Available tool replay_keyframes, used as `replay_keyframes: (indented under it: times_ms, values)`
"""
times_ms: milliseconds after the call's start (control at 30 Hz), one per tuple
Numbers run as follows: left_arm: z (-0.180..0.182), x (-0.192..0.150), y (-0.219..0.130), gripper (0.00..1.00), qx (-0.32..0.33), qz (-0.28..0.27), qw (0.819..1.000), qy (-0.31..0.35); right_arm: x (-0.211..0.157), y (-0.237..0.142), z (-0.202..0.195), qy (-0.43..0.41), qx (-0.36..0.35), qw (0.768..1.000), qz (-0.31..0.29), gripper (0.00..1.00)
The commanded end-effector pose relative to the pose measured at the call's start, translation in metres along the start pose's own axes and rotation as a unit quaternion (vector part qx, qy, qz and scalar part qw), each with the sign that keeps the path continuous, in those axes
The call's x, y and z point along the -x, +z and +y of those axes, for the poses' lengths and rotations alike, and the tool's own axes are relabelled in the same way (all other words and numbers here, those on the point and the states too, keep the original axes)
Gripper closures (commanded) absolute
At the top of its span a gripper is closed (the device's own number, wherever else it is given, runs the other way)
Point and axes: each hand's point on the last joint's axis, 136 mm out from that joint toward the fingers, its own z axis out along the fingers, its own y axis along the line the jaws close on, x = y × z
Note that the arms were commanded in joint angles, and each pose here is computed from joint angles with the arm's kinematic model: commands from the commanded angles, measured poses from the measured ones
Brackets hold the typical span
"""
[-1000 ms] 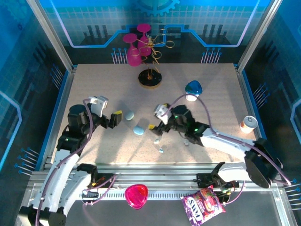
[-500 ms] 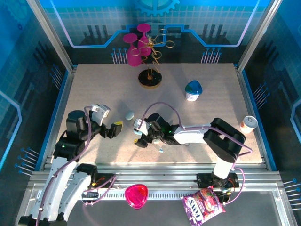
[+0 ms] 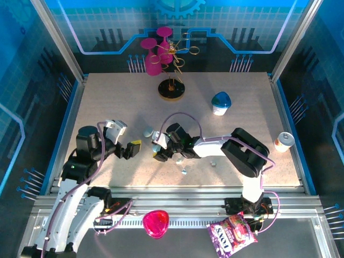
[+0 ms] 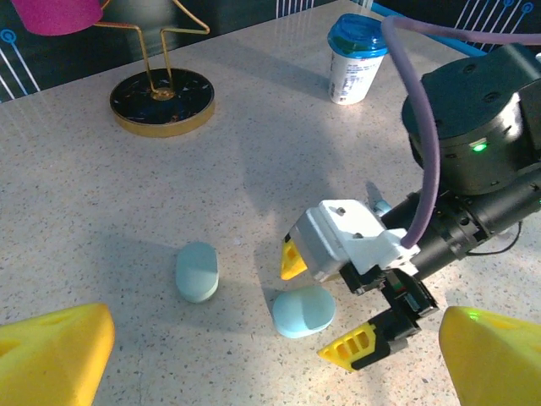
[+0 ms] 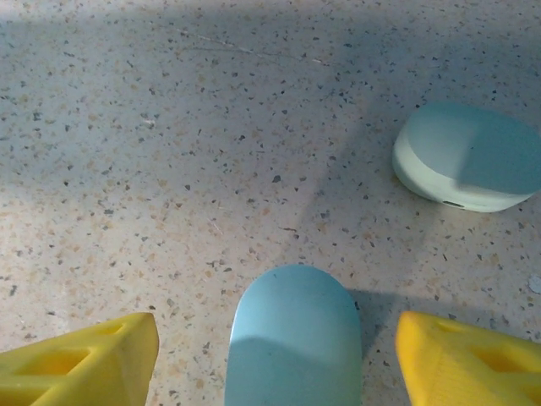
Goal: Insert the wireless bluetooth earbuds into the charging case
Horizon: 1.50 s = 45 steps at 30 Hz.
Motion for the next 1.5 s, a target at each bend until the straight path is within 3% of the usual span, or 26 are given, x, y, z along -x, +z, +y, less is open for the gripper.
replay_keyframes:
  times_ms: [0,233,767,900,1100,1467]
  values:
    - [-0.008,-0.005,0.000,0.01,-0.019,0.005,1.000,0.006,-0.004,0.005,-0.006,-0.014,0.003,1.000,0.010,0.28]
    - [-0.007,-0.004,-0.002,0.01,-0.014,0.007,1.000,0.009,-0.023,0.008,-0.009,-0.011,0.007,0.999,0.035,0.30]
    - [-0.006,-0.003,-0.001,0.01,-0.014,0.005,1.000,0.001,-0.032,0.004,-0.006,-0.014,0.014,0.999,0.041,0.56]
    - [-0.007,-0.003,-0.001,0.01,-0.016,0.005,1.000,0.001,-0.025,-0.003,-0.006,-0.016,0.014,0.999,0.035,0.57]
    - [-0.017,0.008,0.000,0.01,-0.047,-0.025,0.999,-0.003,-0.001,-0.037,-0.007,-0.012,0.007,1.000,0.007,0.57]
    - [-0.053,0.024,0.019,0.01,-0.146,-0.050,0.987,0.051,0.044,-0.145,-0.023,0.009,-0.011,0.999,-0.049,0.60]
